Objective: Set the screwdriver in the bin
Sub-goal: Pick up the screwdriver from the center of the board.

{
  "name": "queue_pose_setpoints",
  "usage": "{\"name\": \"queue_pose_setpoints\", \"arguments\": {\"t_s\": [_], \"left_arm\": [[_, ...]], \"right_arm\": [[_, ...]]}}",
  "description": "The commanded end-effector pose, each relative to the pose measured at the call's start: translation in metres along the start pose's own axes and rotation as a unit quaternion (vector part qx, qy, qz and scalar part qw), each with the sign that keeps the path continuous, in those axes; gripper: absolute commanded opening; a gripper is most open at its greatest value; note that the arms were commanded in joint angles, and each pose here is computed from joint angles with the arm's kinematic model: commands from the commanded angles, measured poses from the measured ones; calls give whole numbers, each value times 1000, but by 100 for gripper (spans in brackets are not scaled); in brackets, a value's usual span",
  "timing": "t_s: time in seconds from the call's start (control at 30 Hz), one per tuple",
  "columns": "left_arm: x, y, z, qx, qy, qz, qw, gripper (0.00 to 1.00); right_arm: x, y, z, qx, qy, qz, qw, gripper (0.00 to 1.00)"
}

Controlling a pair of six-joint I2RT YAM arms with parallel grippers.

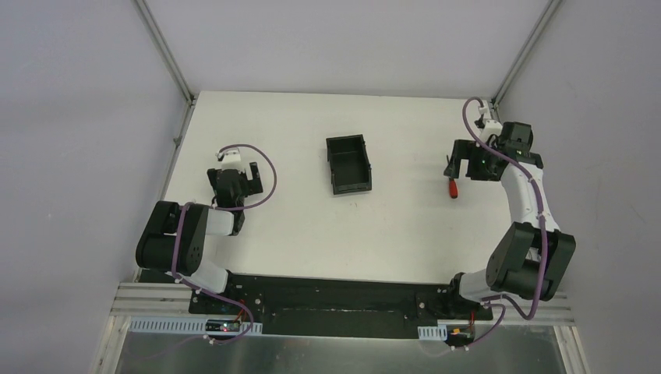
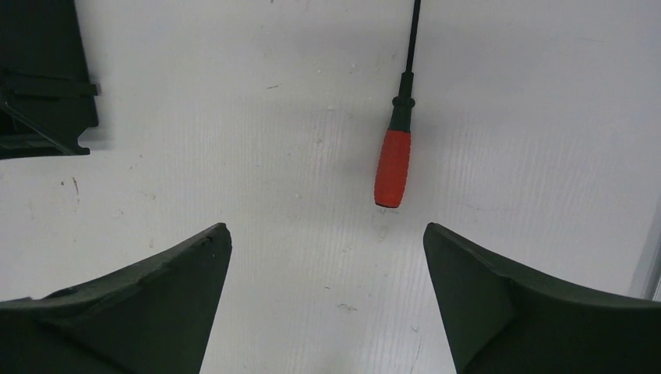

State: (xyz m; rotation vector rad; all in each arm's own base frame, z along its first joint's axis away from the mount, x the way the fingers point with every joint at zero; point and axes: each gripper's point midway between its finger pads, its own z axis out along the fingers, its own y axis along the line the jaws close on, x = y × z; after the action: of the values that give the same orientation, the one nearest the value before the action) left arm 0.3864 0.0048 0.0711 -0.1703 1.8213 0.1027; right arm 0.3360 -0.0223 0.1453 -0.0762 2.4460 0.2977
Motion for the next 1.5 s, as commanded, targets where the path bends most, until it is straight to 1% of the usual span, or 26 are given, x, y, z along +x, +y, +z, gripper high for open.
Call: {"name": "queue_pose_setpoints", "arguments": {"t_s": [0.0, 0.23, 0.57, 1.13, 1.47], "left_arm": [[-11, 0, -1, 2, -16, -9, 1000, 99], [-10, 0, -1, 2, -16, -9, 1000, 99], [-10, 0, -1, 2, -16, -9, 1000, 99], [-10, 1, -1, 1, -16, -9, 1000, 99], [-10, 0, -1, 2, -16, -9, 1000, 99]], "right_arm": [[-15, -13, -4, 34, 0, 23, 999, 98], [-21, -31, 1, 75, 4, 29, 997, 98], [-10, -34, 25, 61, 42, 37, 997, 98], [19, -48, 67, 94, 112, 15, 989, 98], [26, -47, 85, 97, 135, 8, 986, 97]]}}
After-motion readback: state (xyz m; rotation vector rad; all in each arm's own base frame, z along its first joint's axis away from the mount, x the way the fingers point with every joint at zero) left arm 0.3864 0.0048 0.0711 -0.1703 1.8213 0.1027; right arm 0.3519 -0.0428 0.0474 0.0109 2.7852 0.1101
